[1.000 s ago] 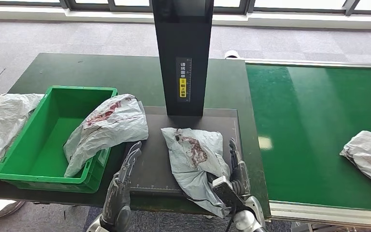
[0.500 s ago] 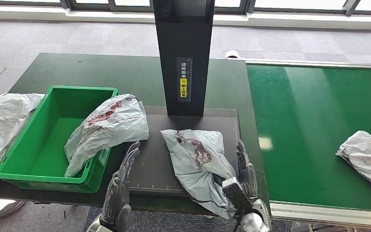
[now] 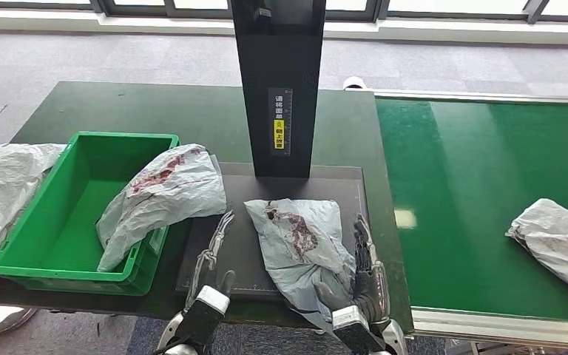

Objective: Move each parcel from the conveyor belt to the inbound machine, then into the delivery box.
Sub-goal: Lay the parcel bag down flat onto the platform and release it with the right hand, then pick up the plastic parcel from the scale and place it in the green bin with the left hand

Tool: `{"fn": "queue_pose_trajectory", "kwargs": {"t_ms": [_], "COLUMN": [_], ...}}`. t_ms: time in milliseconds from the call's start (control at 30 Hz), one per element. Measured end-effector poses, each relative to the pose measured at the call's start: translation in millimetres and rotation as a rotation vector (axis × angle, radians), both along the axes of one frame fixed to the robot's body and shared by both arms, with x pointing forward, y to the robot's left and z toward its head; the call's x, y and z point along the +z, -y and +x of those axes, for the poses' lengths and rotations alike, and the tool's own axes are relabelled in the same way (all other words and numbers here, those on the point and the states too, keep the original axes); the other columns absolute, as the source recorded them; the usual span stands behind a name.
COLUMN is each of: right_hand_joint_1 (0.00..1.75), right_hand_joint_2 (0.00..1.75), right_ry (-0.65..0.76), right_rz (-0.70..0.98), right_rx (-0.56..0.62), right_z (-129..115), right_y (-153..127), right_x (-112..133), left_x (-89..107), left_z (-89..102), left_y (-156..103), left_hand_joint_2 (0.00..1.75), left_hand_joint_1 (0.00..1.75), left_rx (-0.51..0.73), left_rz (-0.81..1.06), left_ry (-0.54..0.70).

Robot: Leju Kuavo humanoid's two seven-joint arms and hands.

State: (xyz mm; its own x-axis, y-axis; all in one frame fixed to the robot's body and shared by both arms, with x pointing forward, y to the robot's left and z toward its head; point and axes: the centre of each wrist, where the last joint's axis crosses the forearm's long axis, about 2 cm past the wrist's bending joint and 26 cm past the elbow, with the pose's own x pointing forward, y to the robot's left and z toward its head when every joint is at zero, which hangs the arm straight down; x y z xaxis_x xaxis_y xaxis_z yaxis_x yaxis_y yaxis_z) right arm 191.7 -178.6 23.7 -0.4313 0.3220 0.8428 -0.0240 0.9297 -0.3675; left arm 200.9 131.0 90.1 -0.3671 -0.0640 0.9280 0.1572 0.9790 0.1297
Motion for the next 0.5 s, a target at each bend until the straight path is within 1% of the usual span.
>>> {"fn": "queue_pose_trajectory", "kwargs": {"t_ms": [100, 300, 367, 500], "right_hand_joint_1": [0.00, 0.00, 0.00, 0.00], "right_hand_joint_2": [1.75, 1.75, 1.75, 1.75], "right_ry": [0.037, 0.076, 0.085, 0.115], "right_rz": [0.026, 0.059, 0.061, 0.071], "right_rx": [-0.008, -0.046, -0.054, -0.071], "right_z": [-4, -7, -9, -12], "right_y": [-5, -5, -5, -3], "right_x": [13, 28, 31, 44], "left_x": [-1.9, -3.5, -3.4, -3.6], "left_z": [5.3, 12.2, 14.0, 20.9], "left_y": [5, 10, 12, 19], "left_hand_joint_2": [0.00, 0.00, 0.00, 0.00], "left_hand_joint_1": [0.00, 0.00, 0.00, 0.00], "left_rx": [-0.063, -0.109, -0.116, -0.116], "left_rz": [-0.040, -0.040, 0.015, 0.233], "left_ry": [-0.019, -0.014, 0.011, 0.092]}}
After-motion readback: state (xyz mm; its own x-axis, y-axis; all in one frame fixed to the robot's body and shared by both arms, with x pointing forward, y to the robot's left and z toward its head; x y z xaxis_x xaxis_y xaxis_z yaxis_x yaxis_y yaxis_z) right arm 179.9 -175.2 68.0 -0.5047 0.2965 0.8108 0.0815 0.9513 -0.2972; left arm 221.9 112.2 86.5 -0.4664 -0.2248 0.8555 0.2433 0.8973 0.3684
